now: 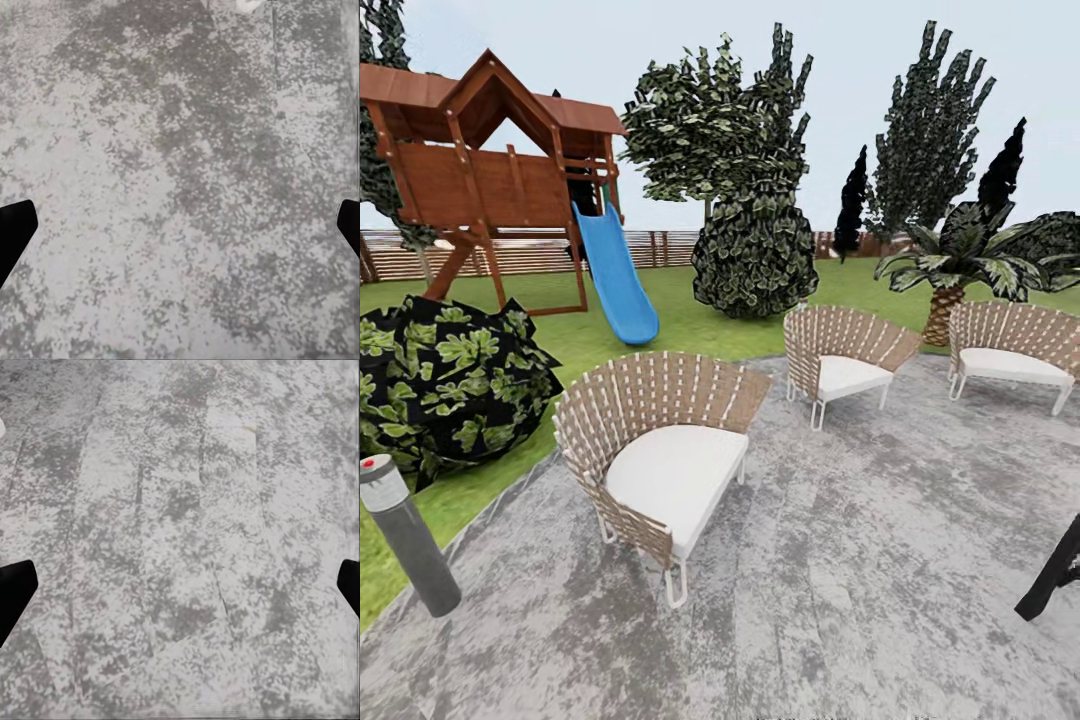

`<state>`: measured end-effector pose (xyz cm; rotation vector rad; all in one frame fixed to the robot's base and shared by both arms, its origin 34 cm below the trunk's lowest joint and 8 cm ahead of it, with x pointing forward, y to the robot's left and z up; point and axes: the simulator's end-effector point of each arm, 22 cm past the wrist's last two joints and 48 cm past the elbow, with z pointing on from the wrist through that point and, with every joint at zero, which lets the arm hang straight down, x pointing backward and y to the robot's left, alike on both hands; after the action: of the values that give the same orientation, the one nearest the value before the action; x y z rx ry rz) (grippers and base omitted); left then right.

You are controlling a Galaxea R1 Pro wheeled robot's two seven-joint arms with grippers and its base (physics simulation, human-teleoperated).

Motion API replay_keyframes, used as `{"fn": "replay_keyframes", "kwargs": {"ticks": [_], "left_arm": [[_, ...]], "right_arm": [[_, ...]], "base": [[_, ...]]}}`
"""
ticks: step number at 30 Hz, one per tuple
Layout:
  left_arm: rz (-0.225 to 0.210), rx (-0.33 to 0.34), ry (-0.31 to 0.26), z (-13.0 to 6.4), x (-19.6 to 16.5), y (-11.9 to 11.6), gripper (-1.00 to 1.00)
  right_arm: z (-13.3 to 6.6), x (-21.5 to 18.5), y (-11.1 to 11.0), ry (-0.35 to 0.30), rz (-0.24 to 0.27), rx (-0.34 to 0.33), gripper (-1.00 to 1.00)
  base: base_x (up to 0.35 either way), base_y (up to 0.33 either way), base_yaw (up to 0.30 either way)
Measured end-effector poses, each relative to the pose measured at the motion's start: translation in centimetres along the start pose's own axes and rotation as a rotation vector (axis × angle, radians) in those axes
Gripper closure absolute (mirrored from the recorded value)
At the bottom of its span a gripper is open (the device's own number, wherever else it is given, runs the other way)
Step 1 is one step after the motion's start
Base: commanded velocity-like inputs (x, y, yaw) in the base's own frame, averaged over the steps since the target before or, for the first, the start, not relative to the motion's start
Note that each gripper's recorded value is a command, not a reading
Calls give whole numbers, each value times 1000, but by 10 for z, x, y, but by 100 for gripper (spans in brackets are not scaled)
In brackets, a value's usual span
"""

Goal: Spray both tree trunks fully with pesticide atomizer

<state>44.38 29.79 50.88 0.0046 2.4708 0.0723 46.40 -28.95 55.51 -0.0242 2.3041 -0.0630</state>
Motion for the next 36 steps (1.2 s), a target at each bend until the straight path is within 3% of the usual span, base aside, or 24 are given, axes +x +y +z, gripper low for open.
{"fn": "replay_keyframes", "kwargs": {"ticks": [36], "left_arm": [[-2, 1, -3, 0, -1, -2, -100]], "right_arm": [[0, 0, 0, 1, 0, 0, -100]], "base": [[0, 0, -300]]}}
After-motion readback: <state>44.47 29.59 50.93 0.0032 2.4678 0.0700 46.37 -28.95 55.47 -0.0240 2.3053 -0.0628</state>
